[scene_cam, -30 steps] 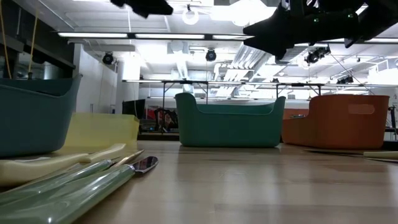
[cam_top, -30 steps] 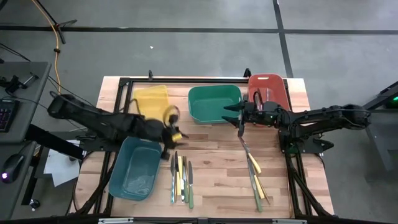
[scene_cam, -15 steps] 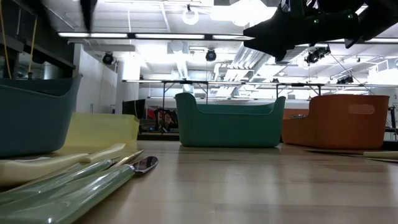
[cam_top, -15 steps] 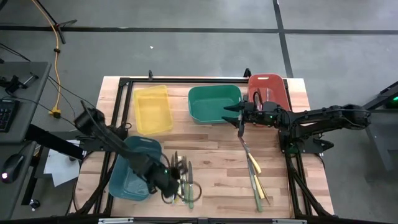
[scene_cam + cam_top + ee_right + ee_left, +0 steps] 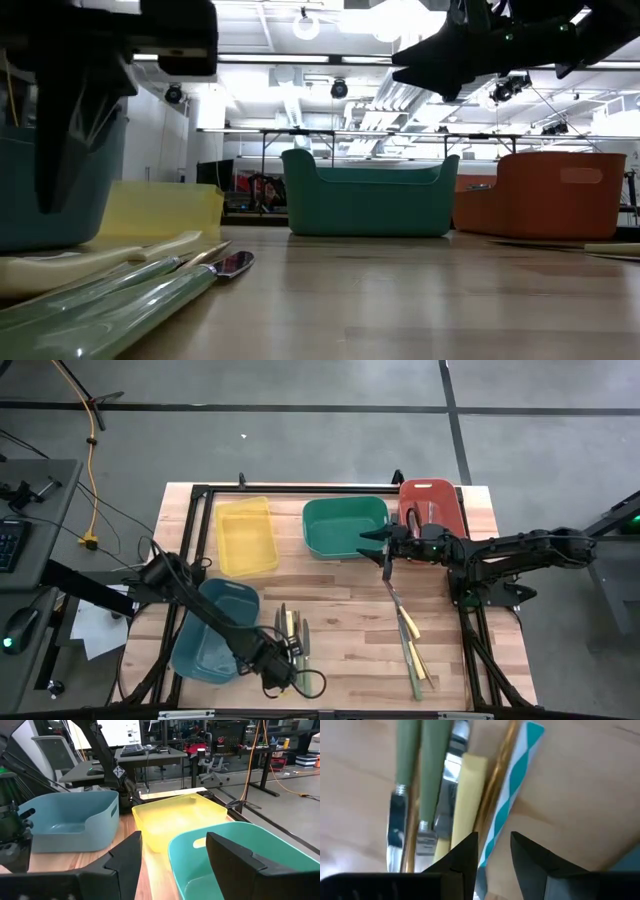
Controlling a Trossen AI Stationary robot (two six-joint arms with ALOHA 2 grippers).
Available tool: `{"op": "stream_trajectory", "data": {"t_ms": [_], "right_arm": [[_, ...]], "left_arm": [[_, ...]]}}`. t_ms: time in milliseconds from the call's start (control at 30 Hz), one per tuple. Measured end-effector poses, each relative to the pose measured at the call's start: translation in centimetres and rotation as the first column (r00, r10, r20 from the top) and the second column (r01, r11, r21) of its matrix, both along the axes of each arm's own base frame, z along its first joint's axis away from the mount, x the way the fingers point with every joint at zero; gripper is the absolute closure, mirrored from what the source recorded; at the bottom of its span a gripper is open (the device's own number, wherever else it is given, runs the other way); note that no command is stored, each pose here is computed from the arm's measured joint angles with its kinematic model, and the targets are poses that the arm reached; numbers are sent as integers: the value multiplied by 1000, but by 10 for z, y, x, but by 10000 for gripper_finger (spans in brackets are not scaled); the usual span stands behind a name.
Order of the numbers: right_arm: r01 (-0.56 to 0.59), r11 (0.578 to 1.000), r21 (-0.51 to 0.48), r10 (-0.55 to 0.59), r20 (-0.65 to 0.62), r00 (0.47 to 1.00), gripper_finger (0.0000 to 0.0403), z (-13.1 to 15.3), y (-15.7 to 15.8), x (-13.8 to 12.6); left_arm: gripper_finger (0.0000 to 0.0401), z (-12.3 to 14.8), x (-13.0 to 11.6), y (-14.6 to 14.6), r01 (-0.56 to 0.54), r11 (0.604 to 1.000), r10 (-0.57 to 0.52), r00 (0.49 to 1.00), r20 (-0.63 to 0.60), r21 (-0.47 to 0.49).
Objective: Sort silverware by color (type)
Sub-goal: Put the blue patterned knife into the orange bin
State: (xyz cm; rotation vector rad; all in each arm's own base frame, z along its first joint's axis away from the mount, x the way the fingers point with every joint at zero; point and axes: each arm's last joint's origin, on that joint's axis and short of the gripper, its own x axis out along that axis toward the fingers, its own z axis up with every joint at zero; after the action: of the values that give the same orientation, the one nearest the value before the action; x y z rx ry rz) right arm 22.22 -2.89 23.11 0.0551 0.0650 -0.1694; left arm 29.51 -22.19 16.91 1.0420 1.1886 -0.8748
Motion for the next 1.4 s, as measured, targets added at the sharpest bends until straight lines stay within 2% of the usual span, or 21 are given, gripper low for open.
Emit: {"op": "stream_trajectory", "data": {"t_ms": [433, 733, 933, 1067, 1233, 1400], "right_arm": [[1, 1000, 1, -1, -7, 1000, 199, -1, 0, 0], [3, 1000, 1, -3, -9, 1000, 199, -1, 0, 0], [3, 1000, 1, -3, -11, 1000, 199, -1, 0, 0], [2, 1000, 2, -2, -16, 1000, 199, -2, 0, 0], [2, 1000, 3, -2, -16, 1000, 199, -2, 0, 0], [1, 1000, 3, -1, -20, 1000, 199, -2, 0, 0]], "left_arm": [[295, -21, 11, 6, 151, 988, -149, 987, -54, 33], [295, -23, 14, 12, 130, 991, -127, 990, -68, 36], [295, -17, 14, 13, 138, 985, -134, 990, -39, 102], [295, -13, 15, 12, 96, 993, -94, 995, -36, 73], [295, -16, 11, 12, 72, 997, -71, 993, -95, 15], [295, -20, 9, 14, 105, 994, -102, 988, -117, 18]]}}
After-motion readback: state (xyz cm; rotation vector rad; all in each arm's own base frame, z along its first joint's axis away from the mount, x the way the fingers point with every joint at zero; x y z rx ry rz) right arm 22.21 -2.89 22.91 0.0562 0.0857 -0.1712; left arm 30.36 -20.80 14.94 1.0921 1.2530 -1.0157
